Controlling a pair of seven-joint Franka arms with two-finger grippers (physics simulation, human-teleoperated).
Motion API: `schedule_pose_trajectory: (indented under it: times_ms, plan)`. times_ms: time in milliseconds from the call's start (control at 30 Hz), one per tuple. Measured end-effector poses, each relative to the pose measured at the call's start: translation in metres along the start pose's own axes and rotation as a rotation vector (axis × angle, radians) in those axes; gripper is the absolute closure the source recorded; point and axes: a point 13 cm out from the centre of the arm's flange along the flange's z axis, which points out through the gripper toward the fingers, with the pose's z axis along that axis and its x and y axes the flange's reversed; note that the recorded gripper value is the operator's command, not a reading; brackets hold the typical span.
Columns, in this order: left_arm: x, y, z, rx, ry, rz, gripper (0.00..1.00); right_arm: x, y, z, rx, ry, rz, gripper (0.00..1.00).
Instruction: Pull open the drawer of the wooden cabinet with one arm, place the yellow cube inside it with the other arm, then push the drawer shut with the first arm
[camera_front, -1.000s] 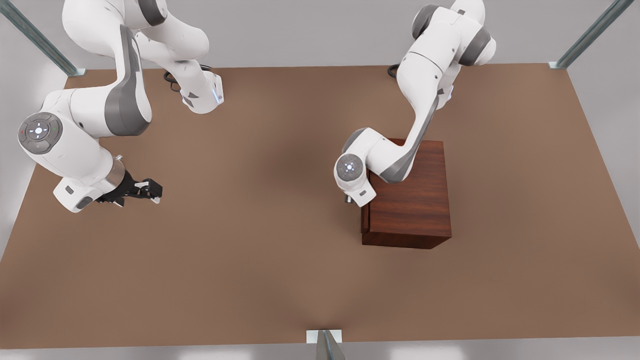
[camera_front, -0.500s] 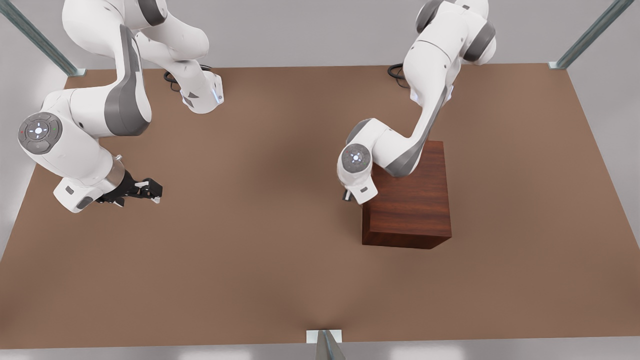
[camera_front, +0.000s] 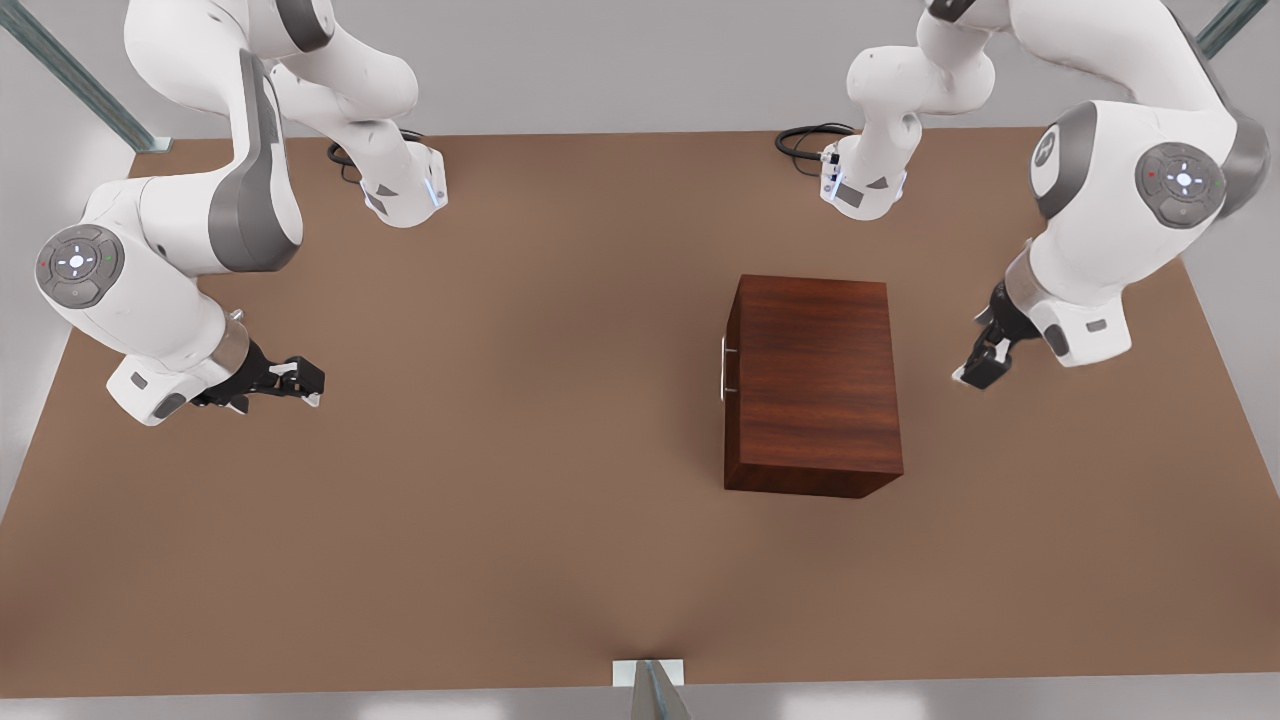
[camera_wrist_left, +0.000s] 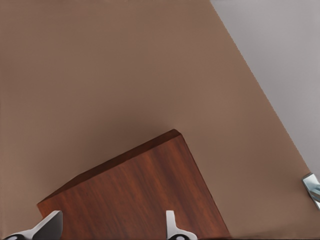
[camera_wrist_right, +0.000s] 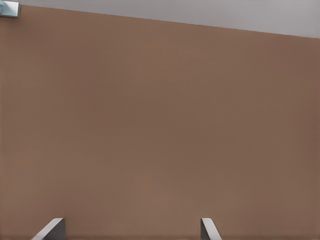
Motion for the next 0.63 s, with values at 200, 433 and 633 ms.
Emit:
schedule_pose_trajectory:
  times_ms: [200,433,633]
  plan:
    - [0.005,0.003,0.005,-0.037,-0.008,0.313,0.0,0.0,0.0,0.0,0.0,0.0,-0.001,0.0]
    - [0.005,-0.014,0.027,-0.049,0.003,0.584,0.0,0.0,0.001,0.0,0.0,0.0,-0.001,0.0]
    - [0.002,-0.02,0.028,-0.036,-0.008,0.749,0.0,0.0,0.001,0.0,0.0,0.0,0.0,0.0]
